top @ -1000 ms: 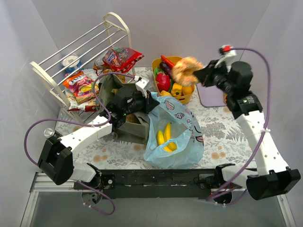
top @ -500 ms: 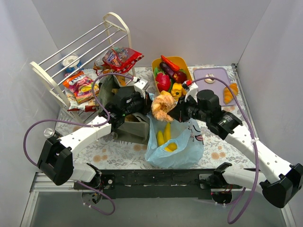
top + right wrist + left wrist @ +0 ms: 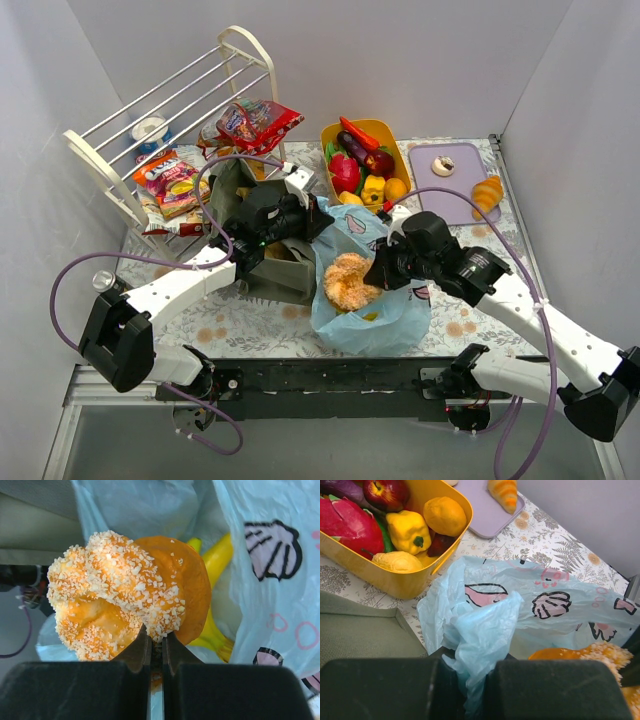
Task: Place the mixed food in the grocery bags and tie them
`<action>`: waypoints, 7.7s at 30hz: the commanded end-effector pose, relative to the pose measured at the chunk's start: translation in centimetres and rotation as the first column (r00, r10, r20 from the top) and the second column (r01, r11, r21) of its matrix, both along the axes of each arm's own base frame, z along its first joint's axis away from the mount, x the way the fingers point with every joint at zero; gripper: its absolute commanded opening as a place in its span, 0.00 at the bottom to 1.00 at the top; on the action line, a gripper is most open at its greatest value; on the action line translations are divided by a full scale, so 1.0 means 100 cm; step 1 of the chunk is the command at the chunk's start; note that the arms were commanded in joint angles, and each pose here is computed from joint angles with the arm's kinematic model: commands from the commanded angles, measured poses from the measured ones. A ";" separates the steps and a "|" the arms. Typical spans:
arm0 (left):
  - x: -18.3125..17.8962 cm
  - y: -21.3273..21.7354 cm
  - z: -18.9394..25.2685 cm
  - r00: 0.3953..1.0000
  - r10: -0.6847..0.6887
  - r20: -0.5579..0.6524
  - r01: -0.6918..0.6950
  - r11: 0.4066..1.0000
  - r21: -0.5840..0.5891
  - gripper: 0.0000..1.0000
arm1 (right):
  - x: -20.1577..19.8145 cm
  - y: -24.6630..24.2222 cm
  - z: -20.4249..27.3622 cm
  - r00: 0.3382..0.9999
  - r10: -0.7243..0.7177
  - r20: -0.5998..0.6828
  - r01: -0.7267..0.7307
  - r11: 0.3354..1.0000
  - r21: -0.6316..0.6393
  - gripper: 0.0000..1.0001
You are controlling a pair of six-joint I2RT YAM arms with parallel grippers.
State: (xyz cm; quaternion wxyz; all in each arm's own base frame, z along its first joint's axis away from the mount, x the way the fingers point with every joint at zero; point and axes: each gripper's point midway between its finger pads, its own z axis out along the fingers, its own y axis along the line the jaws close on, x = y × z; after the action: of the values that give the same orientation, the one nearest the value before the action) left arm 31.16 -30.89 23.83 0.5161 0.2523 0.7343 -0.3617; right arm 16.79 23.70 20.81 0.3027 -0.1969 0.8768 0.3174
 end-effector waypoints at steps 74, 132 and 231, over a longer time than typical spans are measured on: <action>-0.015 -0.012 0.013 0.998 -0.044 0.047 0.044 0.999 -0.007 0.00 | 0.319 -0.052 -0.038 0.947 -0.178 0.268 0.283 0.857 -0.430 0.19; -0.012 -0.013 0.001 0.999 -0.028 0.030 0.027 0.999 0.028 0.00 | 0.403 -0.057 -0.001 0.901 -0.265 0.344 0.346 0.916 -0.202 0.93; -0.008 -0.014 -0.010 1.000 -0.009 0.026 0.007 0.998 0.067 0.00 | 0.234 -0.031 0.076 0.905 -0.103 0.412 0.156 0.983 -0.096 0.82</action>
State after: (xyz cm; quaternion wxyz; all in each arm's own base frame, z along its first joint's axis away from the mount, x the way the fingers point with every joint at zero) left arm 30.29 -32.12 23.08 0.5184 0.2711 0.7350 -0.3428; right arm 34.39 18.62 28.19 0.4522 -0.1941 0.8514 0.1815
